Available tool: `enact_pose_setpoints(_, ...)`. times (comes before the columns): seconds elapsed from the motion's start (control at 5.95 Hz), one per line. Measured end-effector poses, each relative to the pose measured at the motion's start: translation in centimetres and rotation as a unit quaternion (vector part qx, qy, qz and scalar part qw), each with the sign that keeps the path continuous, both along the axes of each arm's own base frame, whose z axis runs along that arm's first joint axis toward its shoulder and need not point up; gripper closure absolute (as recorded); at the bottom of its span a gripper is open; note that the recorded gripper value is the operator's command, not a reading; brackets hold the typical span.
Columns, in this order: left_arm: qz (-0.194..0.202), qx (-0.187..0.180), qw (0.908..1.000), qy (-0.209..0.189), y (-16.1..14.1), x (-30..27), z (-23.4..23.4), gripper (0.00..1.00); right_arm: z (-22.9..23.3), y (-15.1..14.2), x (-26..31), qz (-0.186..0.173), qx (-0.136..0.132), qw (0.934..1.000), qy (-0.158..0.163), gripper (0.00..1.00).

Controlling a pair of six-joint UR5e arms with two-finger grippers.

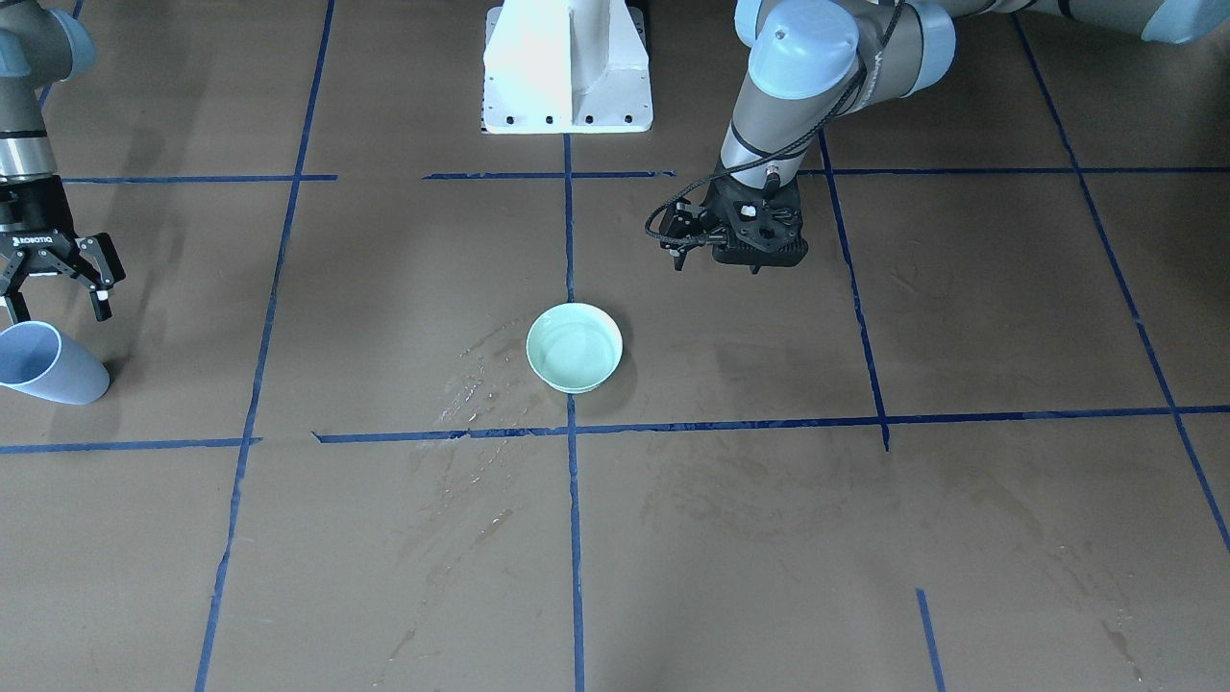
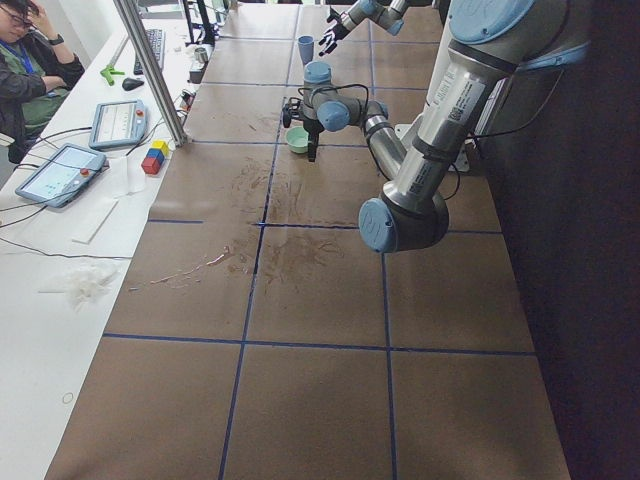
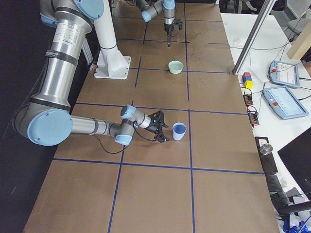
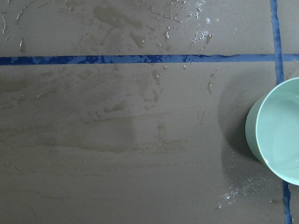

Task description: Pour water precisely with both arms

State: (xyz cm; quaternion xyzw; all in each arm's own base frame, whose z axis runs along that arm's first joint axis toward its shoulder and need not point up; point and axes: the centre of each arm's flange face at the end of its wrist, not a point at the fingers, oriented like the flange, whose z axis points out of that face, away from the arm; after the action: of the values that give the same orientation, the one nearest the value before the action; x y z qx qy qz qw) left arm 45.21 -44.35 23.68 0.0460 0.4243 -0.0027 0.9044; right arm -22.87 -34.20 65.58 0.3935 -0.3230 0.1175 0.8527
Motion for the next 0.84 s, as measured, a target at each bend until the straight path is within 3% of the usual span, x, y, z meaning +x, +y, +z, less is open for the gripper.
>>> enact_pose_setpoints(0.84, 0.0, -0.001, 1.0, 0.0, 0.1, 0.1, 0.0, 0.0, 0.4, -2.1, -2.2, 0.048, 0.04, 0.998, 0.008, 0.0)
